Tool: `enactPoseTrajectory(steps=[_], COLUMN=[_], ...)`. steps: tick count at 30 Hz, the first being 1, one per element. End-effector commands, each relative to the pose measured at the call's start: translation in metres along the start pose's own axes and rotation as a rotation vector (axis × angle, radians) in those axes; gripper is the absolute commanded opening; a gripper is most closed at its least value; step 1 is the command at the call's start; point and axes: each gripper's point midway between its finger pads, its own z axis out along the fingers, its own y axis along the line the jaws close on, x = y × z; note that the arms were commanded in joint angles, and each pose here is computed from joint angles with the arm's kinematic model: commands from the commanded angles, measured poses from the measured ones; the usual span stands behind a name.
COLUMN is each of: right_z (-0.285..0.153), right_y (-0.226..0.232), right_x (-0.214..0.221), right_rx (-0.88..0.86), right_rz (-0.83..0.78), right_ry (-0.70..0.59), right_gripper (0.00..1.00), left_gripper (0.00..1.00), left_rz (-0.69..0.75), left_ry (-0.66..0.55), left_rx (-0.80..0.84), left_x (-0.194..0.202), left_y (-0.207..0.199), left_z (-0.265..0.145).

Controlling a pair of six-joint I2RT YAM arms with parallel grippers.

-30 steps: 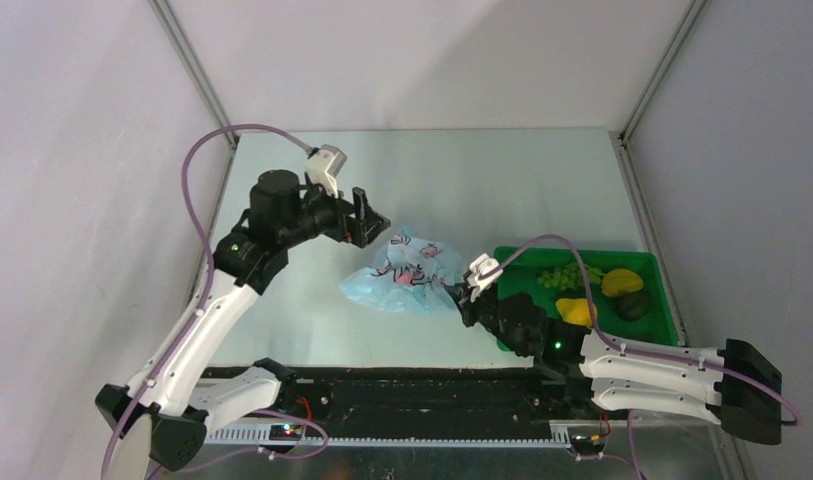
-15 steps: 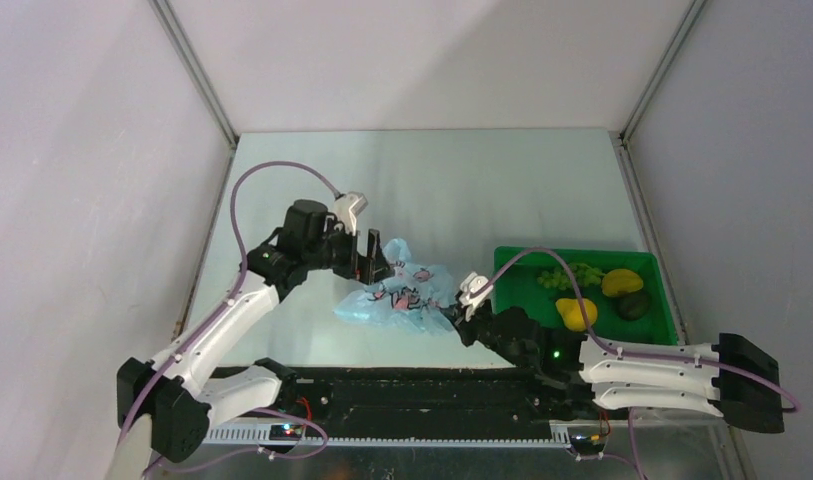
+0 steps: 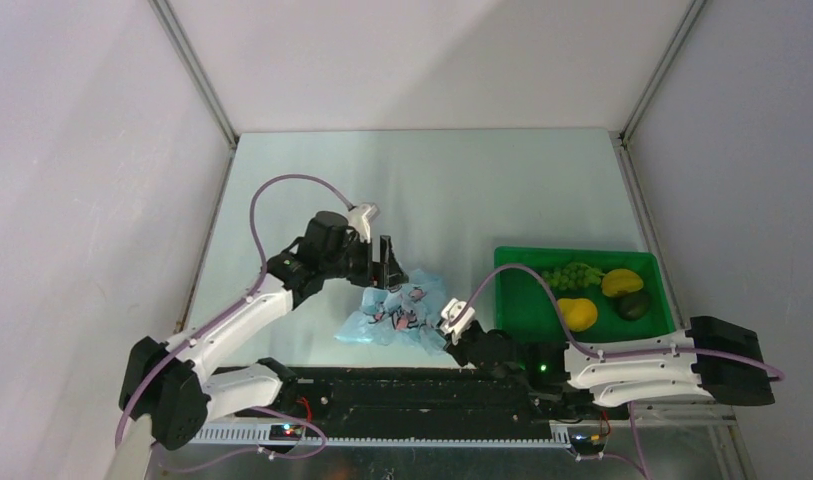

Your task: Place the fake fruits into the plastic bag and tie a complex knot

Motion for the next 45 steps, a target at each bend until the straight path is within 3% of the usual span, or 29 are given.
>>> enactPoseTrajectory(steps=[1, 2, 3, 5, 7, 12, 14, 18, 25, 29, 36, 45], right_z=[-0.001, -0.001, -0.002, -0.005, -0.009, -0.026, -0.034, -0.050, -0.061, -0.056, -0.029, -0.006], right_y=[-0.009, -0.010, -0.012, -0.019, -0.027, -0.045, -0.050, -0.059, -0.081, -0.074, -0.064, -0.076], right_x=[-0.009, -0.010, -0.011, -0.017, -0.024, -0.059, -0.074, -0.101, -0.126, -0.135, -0.136, -0.139], right_rx=[0.069, 0.080, 0.088, 0.124, 0.158, 0.190, 0.174, 0.126, 0.141, 0.102, -0.056, -0.229], right_rz=[0.002, 0.002, 0.004, 0.010, 0.012, 0.056, 0.093, 0.179, 0.377, 0.342, 0.308, 0.331], right_ry=[-0.042, -0.046, -0.050, -0.070, -0.090, -0.183, -0.229, -0.315, -0.411, -0.418, -0.237, -0.161], right_gripper=[0.03, 0.05, 0.10, 0.20, 0.34, 0.64, 0.81, 0.94, 0.99, 0.98, 0.94, 0.91], left_gripper=[0.64, 0.54, 0.33, 0.11, 0.01, 0.00, 0.00, 0.00, 0.00, 0.00, 0.00, 0.00], left_rz=[0.020, 0.029, 0.039, 0.075, 0.141, 0.436, 0.558, 0.630, 0.591, 0.605, 0.632, 0.647], left_ry=[-0.017, -0.028, -0.054, -0.141, -0.252, -0.467, -0.520, -0.554, -0.458, -0.452, -0.425, -0.424], left_rx=[-0.054, -0.057, -0.057, -0.037, -0.005, 0.121, 0.161, 0.164, 0.168, 0.176, 0.173, 0.200], left_x=[0.003, 0.001, -0.004, -0.021, -0.044, -0.086, -0.088, -0.083, -0.063, -0.060, -0.055, -0.052], left_y=[0.002, 0.001, -0.001, -0.010, -0.025, -0.073, -0.086, -0.083, -0.073, -0.073, -0.071, -0.076], left_z=[0.009, 0.008, 0.005, -0.007, -0.026, -0.082, -0.098, -0.102, -0.087, -0.087, -0.085, -0.087])
